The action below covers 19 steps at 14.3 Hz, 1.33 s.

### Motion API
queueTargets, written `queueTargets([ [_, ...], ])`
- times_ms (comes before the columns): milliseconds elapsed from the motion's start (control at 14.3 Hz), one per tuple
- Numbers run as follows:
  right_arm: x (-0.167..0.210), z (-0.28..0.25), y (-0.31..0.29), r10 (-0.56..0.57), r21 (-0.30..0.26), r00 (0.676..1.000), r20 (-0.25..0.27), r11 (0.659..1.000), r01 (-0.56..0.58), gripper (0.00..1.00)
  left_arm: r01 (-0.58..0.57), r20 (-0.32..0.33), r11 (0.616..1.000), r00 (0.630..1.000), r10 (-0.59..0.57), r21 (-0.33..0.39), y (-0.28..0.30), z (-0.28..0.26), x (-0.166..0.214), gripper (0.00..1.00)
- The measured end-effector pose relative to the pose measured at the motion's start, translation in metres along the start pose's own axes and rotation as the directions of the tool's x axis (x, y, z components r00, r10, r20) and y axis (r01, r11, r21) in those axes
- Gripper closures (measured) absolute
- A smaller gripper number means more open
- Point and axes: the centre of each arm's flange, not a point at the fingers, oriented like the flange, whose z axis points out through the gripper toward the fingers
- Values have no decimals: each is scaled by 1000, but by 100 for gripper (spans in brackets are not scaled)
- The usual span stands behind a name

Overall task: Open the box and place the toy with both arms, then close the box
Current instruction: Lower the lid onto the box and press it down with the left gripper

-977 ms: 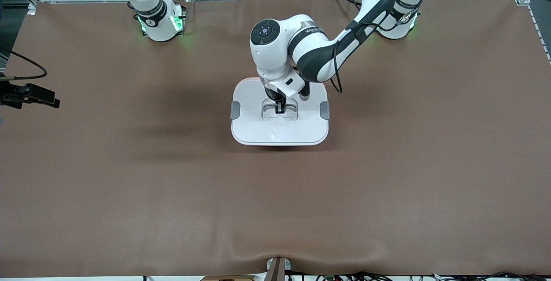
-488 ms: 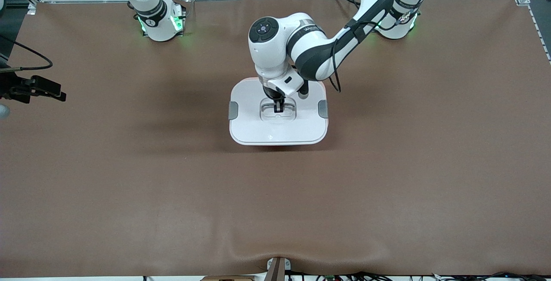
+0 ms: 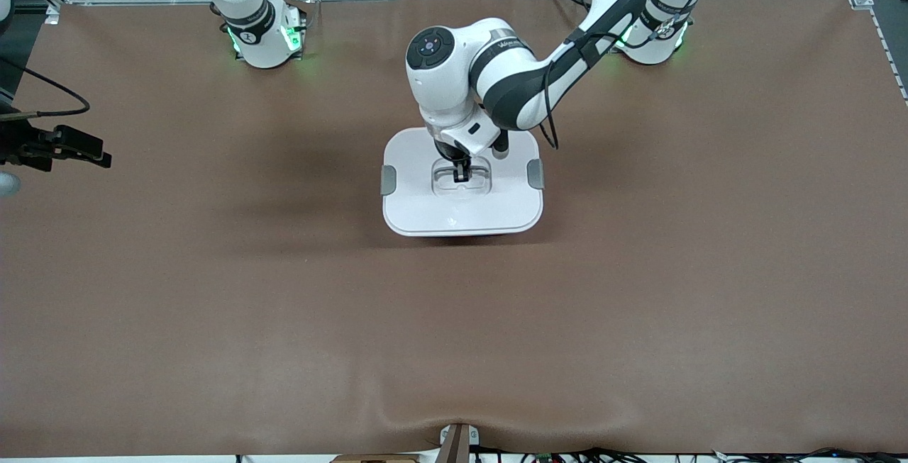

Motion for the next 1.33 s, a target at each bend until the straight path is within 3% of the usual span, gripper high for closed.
queueTargets([
  [279,5,-6,2,-12,-9,998,-59,1000,11,0,-17,-11,1000,1000,17,5,-10,2,-5,93],
  [558,5,-7,3,-85,-14,995,-61,996,84,0,-27,-25,1000,999,28,13,-17,8,-6,93],
  [1326,1,-7,1,-87,-11,995,-56,996,87,0,-35,-25,999,999,35,15,-13,10,-4,93],
])
